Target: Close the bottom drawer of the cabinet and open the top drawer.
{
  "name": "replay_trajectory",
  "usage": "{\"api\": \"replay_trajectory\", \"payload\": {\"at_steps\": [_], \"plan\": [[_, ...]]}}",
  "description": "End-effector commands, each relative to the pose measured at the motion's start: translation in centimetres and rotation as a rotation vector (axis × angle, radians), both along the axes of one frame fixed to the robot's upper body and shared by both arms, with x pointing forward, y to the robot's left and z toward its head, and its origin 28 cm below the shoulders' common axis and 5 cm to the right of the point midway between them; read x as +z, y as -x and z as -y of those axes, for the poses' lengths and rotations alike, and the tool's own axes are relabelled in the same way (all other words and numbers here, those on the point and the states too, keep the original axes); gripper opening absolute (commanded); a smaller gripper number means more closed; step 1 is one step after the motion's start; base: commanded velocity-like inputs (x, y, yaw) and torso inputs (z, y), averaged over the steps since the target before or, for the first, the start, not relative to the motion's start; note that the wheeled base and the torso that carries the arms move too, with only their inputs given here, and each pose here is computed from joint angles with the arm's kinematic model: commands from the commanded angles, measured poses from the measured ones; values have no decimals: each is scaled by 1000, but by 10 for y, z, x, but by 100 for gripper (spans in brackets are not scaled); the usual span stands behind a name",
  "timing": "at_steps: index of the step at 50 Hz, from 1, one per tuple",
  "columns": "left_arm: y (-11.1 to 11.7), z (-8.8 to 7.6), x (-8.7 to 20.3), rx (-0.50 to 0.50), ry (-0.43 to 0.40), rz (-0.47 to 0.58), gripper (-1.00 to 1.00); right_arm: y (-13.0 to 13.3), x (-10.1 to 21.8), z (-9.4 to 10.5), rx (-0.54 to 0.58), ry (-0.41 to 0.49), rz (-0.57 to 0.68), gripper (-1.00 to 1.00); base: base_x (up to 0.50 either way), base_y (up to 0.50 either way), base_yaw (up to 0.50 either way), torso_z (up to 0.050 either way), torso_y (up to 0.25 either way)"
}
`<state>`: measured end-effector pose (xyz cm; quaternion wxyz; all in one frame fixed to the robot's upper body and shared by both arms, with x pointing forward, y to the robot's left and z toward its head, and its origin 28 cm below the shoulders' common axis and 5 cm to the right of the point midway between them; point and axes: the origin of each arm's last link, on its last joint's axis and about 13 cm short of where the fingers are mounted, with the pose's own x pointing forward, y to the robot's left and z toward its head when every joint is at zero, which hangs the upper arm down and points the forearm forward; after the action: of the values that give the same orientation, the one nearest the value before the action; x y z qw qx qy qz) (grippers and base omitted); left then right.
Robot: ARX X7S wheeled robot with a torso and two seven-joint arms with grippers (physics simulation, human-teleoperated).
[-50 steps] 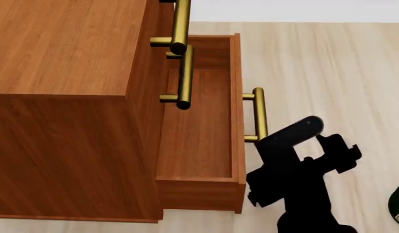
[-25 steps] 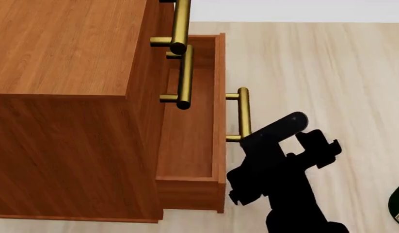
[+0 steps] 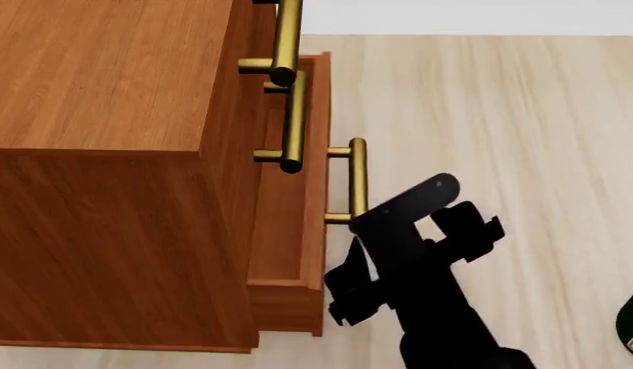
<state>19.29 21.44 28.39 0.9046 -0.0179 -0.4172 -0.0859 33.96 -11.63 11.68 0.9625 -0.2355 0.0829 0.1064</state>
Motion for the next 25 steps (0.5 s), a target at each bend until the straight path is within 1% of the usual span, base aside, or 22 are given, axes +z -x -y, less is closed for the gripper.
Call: {"api": "replay_trajectory", "payload": {"at_steps": [1,18,20,25], "plan": [[1,0,0,0,-1,3,100,-2,1,-13,70,-51,-5,100,0,0,0,0,0],[3,-2,2,4,1,7,100,-13,-4,-33,143,-103,-21,100,0,0,0,0,0],[3,-2,2,5,2,8,100,-16,-4,-36,157,-124,-25,100,0,0,0,0,0],[3,-3,2,8,1,7,100,-20,-7,-42,175,-145,-31,100,0,0,1,0,0]]}}
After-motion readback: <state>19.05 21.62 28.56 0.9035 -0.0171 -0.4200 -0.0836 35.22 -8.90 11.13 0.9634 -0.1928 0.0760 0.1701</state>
